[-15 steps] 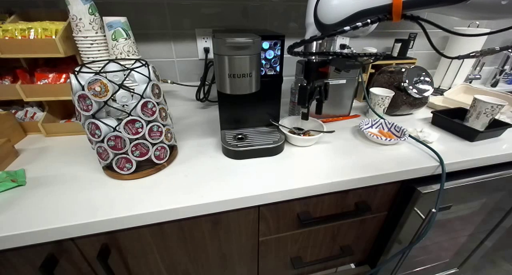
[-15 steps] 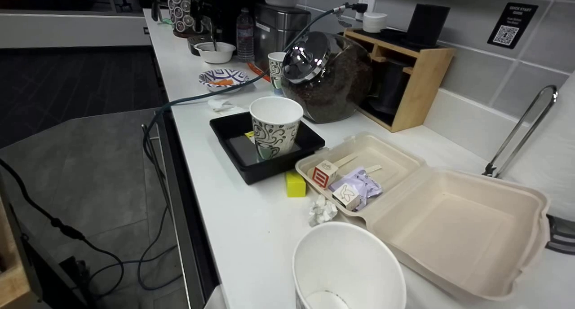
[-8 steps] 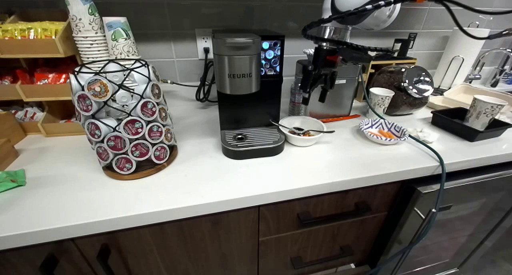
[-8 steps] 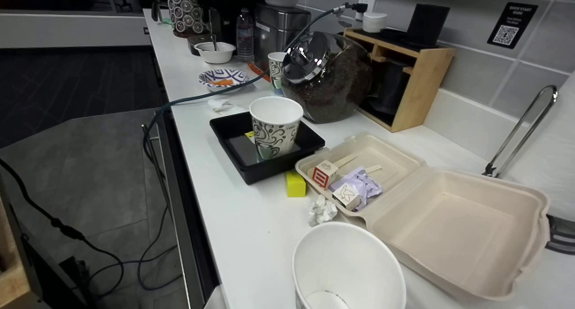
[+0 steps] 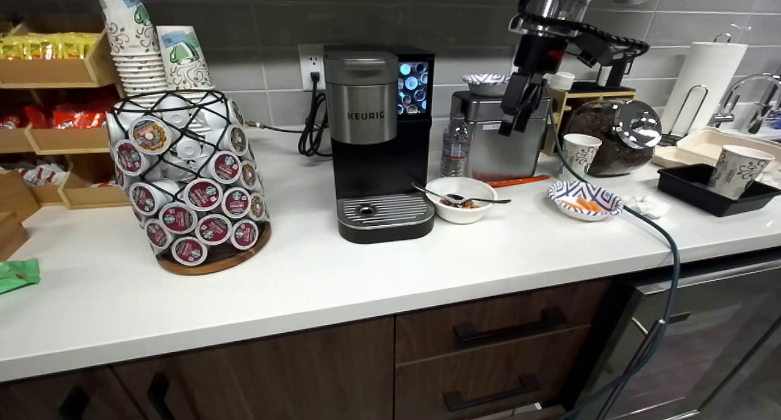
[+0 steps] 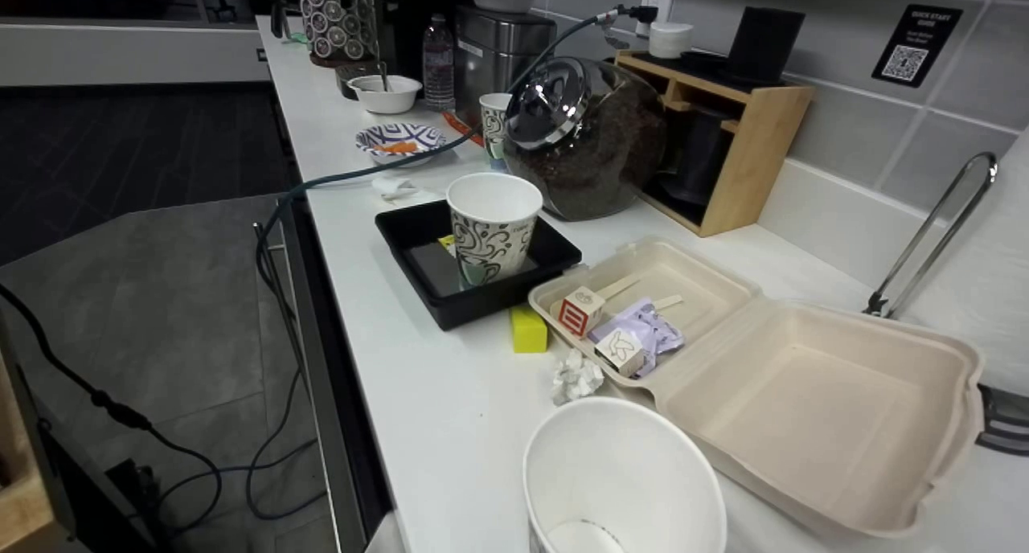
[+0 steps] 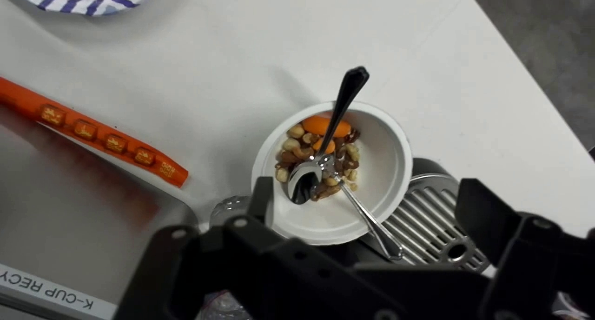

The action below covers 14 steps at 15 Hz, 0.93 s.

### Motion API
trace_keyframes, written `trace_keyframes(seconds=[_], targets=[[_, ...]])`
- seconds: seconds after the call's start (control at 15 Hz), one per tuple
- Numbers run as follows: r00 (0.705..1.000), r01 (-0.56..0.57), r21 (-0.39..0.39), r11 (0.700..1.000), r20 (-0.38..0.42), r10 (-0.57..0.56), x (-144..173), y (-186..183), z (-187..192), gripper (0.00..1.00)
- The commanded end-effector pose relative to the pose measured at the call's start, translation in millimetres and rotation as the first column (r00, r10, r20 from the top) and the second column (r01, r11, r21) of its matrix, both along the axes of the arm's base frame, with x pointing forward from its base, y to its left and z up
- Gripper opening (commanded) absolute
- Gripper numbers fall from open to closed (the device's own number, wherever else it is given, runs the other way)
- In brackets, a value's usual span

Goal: Remove the silver spoon from the bowl on the right and put it inside the bowl on the left.

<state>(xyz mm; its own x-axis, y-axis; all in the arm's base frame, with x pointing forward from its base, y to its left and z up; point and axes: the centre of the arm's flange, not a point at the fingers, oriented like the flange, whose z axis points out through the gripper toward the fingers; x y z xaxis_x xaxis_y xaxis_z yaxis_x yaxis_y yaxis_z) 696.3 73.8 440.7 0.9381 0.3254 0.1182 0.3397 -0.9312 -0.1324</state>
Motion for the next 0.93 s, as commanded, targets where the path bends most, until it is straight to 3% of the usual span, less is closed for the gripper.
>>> trace_keyframes(seconds=[0.0,0.33,0.6,0.87], targets=[[0.995,-0.093,0.029,0.995,0.03,0.092,-83.9,-6.0,4.3,1.0],[0.993,-0.097,0.051,0.994,0.068,0.094,-137.9,-3.5,15.6,1.0],[0.985,0.131,0.053,0.99,0.105,-0.136,-179.6,-7.3,16.0,1.0],[0.944,0.311,0.043,0.949,0.104,-0.314,-228.4,-12.9,7.1,1.0]])
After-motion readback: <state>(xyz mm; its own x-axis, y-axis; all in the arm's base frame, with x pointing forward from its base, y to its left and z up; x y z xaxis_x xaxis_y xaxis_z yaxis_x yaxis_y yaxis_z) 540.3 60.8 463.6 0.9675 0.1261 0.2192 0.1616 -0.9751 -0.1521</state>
